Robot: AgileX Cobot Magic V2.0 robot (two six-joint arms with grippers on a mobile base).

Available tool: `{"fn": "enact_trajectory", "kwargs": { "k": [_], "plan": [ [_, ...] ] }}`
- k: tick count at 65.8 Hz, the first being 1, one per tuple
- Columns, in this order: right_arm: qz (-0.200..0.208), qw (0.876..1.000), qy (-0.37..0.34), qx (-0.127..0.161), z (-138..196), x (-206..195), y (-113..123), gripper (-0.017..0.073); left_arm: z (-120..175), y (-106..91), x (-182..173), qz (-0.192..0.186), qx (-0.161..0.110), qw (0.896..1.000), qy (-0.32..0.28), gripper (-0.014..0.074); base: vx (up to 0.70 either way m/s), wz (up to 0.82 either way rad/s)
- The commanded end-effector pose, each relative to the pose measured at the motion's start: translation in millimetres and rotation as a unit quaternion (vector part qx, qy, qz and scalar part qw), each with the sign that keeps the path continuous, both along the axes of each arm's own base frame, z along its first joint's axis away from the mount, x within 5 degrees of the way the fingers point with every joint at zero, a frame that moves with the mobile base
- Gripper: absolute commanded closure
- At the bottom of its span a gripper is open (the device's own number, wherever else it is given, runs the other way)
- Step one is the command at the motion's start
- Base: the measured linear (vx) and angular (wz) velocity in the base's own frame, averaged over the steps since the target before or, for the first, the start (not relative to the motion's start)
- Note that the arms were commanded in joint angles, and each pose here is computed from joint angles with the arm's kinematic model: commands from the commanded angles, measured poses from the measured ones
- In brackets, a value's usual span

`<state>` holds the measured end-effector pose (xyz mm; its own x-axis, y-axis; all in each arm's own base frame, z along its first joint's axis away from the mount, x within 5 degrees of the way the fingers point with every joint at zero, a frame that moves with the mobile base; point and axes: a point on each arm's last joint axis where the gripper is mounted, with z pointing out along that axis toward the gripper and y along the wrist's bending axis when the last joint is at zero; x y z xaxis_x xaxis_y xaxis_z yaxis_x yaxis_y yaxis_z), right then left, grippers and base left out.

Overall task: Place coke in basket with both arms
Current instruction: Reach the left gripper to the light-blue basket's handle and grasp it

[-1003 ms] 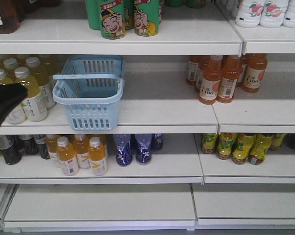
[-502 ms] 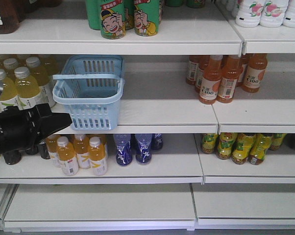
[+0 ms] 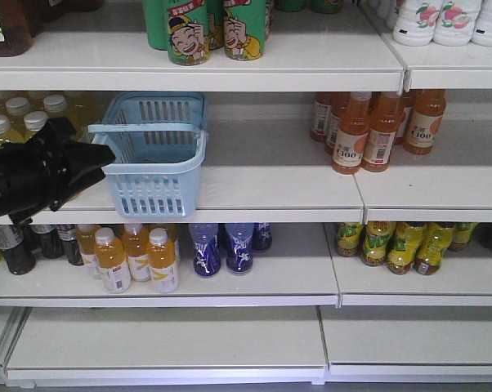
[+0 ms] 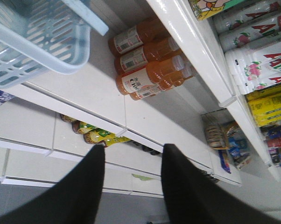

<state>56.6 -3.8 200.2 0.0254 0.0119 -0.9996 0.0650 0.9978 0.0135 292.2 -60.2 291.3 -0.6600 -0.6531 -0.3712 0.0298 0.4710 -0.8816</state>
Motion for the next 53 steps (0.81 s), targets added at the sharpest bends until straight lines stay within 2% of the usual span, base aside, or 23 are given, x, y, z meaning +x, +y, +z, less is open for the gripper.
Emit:
{"fn": "enact_trajectory", "kwargs": {
  "k": [1, 12, 25, 44, 53],
  "plan": [
    [-0.001, 0.999, -0.039, -0.011, 4.8, -1.1, 0.2, 0.0561, 22.7, -3.5, 14.0, 0.001, -0.072, 0.997, -0.013, 0.0212, 0.0, 0.0],
    [-0.001, 0.999, -0.039, -0.011, 4.8, -1.1, 0.2, 0.0561, 10.0, -1.8, 41.9, 0.032, -0.107, 0.993, 0.039, 0.0143, 0.0, 0.0],
    [-0.001, 0.999, -0.039, -0.011, 4.8, -1.1, 0.2, 0.0561, 1.3, -2.4, 74.1, 0.036, -0.11, 0.992, 0.047, 0.0143, 0.0, 0.0],
    [-0.001, 0.999, -0.039, -0.011, 4.8, -1.1, 0.2, 0.0561, -7.6, 0.2, 121.7, 0.072, -0.137, 0.986, 0.068, 0.0143, 0.0, 0.0],
    [-0.001, 0.999, -0.039, -0.011, 4.8, -1.1, 0.2, 0.0561, -8.1, 0.0, 135.2, 0.073, -0.142, 0.985, 0.064, 0.0143, 0.0, 0.0]
  ]
}}
